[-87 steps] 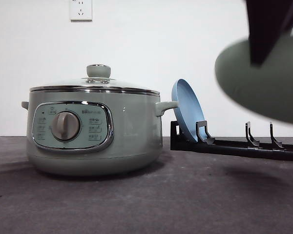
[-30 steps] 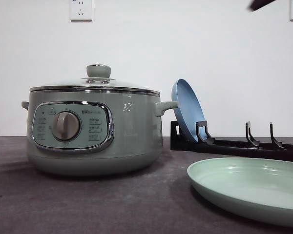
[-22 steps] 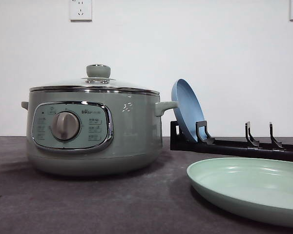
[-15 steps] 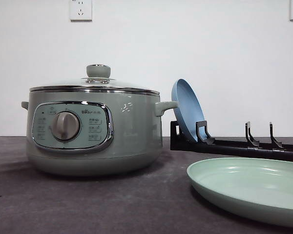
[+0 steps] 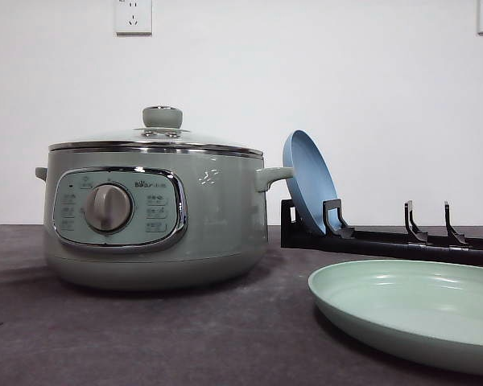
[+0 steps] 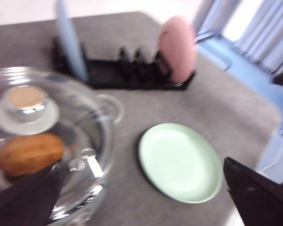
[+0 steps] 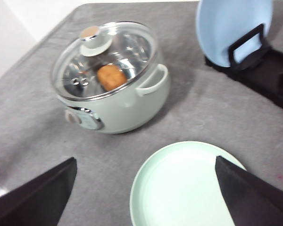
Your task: Transfer potato from steamer to green plate
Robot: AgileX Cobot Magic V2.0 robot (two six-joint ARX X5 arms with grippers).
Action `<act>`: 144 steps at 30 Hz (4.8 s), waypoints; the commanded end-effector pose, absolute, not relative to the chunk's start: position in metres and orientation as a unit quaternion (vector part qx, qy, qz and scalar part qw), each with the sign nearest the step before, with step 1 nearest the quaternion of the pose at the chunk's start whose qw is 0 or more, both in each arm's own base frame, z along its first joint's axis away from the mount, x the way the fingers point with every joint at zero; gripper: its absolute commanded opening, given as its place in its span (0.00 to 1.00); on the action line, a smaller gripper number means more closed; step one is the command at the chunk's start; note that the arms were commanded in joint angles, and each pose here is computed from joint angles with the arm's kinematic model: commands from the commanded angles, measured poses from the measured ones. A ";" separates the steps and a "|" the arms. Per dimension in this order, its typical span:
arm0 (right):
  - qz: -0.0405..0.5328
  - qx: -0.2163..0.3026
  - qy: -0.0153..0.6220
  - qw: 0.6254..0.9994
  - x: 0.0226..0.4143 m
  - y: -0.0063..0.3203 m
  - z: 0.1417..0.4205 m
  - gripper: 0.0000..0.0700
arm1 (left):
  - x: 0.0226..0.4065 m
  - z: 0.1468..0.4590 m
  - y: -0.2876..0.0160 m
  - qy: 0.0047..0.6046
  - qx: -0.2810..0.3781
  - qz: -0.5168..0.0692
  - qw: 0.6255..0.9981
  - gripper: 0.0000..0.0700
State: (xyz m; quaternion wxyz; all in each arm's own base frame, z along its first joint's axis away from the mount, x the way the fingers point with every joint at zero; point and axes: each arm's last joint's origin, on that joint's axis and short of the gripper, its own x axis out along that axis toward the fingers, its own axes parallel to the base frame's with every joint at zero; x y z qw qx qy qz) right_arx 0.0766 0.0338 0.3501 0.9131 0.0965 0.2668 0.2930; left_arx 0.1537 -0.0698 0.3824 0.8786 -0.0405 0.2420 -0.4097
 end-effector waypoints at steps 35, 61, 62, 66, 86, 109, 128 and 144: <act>0.302 0.101 0.263 0.911 0.077 0.035 0.353 0.82 | 0.332 0.368 -0.169 0.458 0.126 -0.235 0.848 1.00; 0.309 0.079 0.248 0.915 0.078 0.035 0.354 0.82 | 0.352 0.346 -0.173 0.469 0.133 -0.233 0.842 0.57; 0.309 0.080 0.248 0.915 0.078 0.035 0.354 0.82 | 0.353 0.346 -0.172 0.470 0.133 -0.231 0.842 0.55; 0.309 0.080 0.248 0.915 0.078 0.035 0.354 0.82 | 0.353 0.346 -0.170 0.473 0.125 -0.238 0.839 0.54; 0.309 0.080 0.248 0.915 0.078 0.035 0.354 0.82 | 0.358 0.334 -0.173 0.492 0.133 -0.244 0.825 0.48; 0.305 0.079 0.248 0.916 0.078 0.035 0.354 0.82 | 0.352 0.380 -0.170 0.444 0.122 -0.247 0.853 0.01; 0.306 0.077 0.243 0.917 0.078 0.035 0.355 0.82 | 0.322 0.441 -0.154 0.403 0.112 -0.226 0.880 0.01; 0.304 0.076 0.240 0.919 0.079 0.035 0.356 0.82 | 0.331 0.454 -0.086 0.400 0.082 -0.125 0.904 0.01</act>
